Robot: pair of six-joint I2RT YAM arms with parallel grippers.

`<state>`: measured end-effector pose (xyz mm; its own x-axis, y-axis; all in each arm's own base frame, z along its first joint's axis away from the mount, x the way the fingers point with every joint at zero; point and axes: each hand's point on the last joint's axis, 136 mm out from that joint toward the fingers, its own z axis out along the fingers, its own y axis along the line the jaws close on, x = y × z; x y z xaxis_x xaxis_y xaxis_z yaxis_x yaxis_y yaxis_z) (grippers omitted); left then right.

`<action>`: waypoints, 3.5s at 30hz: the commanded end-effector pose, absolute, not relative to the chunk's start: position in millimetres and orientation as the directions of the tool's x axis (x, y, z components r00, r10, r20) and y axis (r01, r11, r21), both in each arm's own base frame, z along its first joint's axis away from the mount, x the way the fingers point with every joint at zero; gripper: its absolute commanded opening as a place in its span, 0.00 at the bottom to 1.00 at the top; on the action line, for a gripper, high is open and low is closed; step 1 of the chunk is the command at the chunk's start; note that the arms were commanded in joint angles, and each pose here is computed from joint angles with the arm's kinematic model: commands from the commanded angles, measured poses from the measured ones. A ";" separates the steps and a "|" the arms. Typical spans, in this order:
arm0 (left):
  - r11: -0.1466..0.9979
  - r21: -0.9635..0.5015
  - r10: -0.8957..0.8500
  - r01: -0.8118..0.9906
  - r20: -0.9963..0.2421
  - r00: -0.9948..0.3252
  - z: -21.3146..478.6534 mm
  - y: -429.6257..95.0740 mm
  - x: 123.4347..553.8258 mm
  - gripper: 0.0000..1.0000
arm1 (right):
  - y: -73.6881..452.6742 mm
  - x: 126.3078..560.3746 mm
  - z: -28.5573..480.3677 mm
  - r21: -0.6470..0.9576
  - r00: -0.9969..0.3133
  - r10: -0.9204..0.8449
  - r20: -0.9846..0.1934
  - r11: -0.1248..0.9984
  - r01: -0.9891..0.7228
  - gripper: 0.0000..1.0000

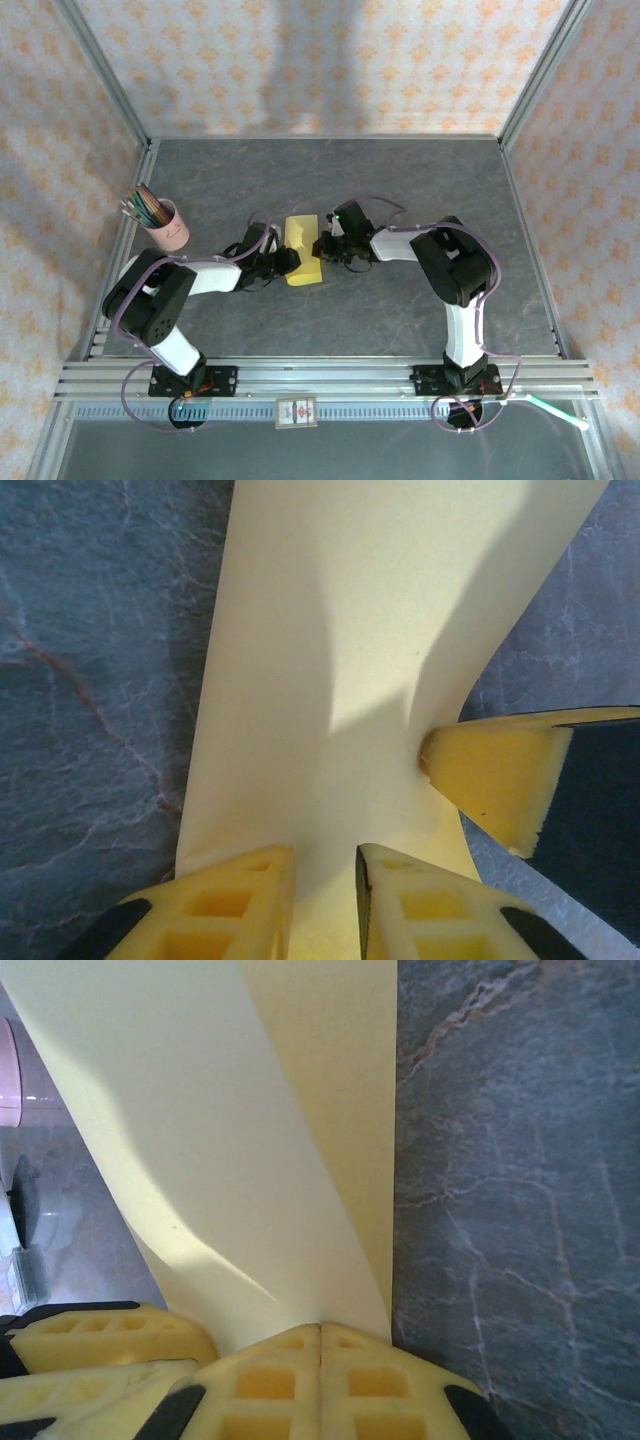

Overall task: Fold a paper plane with a square sheet of paper (pick it up from the middle)
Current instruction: First fold in half a square sheet of paper at the center of the table.

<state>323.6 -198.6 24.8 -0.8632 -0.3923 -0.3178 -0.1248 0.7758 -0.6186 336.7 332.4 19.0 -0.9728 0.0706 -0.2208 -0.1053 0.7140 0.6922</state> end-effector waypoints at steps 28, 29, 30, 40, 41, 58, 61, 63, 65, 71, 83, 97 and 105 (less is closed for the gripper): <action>0.694 -0.714 -0.394 -0.091 -0.271 -0.879 37.9 -204.3 294.3 0.33 | 275.3 310.3 -64.2 0.444 -0.989 0.070 -0.131 0.896 0.005 0.00; 0.710 -0.696 -0.394 -0.108 -0.264 -0.880 31.2 -200.7 292.5 0.32 | 275.1 310.5 -64.3 0.443 -0.989 0.071 -0.133 0.896 0.004 0.00; 0.724 -0.678 -0.394 -0.124 -0.260 -0.882 25.6 -197.3 290.8 0.31 | 274.7 310.1 -65.3 0.442 -0.989 0.069 -0.132 0.897 0.004 0.00; 0.742 -0.663 -0.360 -0.099 -0.269 -0.893 31.3 -197.4 289.6 0.34 | 274.3 310.4 -66.5 0.440 -0.989 0.066 -0.131 0.898 0.002 0.00; 0.732 -0.675 -0.366 -0.090 -0.279 -0.888 37.8 -198.1 290.0 0.34 | 274.1 310.2 -66.4 0.440 -0.989 0.066 -0.131 0.898 0.002 0.00; 0.743 -0.660 -0.352 -0.117 -0.236 -0.906 18.6 -192.8 273.0 0.35 | 270.5 308.1 -66.6 0.433 -0.989 0.067 -0.134 0.901 0.002 0.00; 0.724 -0.684 -0.350 -0.082 -0.263 -0.899 34.9 -197.3 277.3 0.37 | 270.0 308.3 -65.8 0.433 -0.988 0.069 -0.137 0.902 0.003 0.00; 0.702 -0.710 -0.349 -0.061 -0.268 -0.898 44.3 -202.4 278.0 0.37 | 270.3 308.2 -65.0 0.435 -0.988 0.070 -0.138 0.900 0.004 0.00; 0.694 -0.716 -0.357 -0.067 -0.262 -0.896 44.3 -202.4 277.0 0.37 | 270.3 308.3 -65.0 0.435 -0.988 0.070 -0.138 0.900 0.003 0.00; 0.734 -0.670 -0.345 -0.109 -0.229 -0.910 20.5 -194.3 266.7 0.37 | 269.1 308.0 -64.4 0.432 -0.987 0.071 -0.141 0.902 0.003 0.00; 0.747 -0.665 -0.323 -0.022 -0.333 -0.886 61.3 -196.5 302.7 0.40 | 266.0 308.1 -66.0 0.413 -0.988 0.046 -0.147 0.910 -0.019 0.00; 0.757 -0.653 -0.366 -0.037 -0.376 -0.851 56.6 -203.5 392.0 0.28 | 267.7 310.6 -64.8 0.417 -0.987 0.045 -0.154 0.908 -0.023 0.00; 0.759 -0.647 -0.380 -0.078 -0.342 -0.860 26.9 -186.3 399.3 0.28 | 265.2 307.7 -70.2 0.416 -0.988 0.050 -0.147 0.909 -0.015 0.00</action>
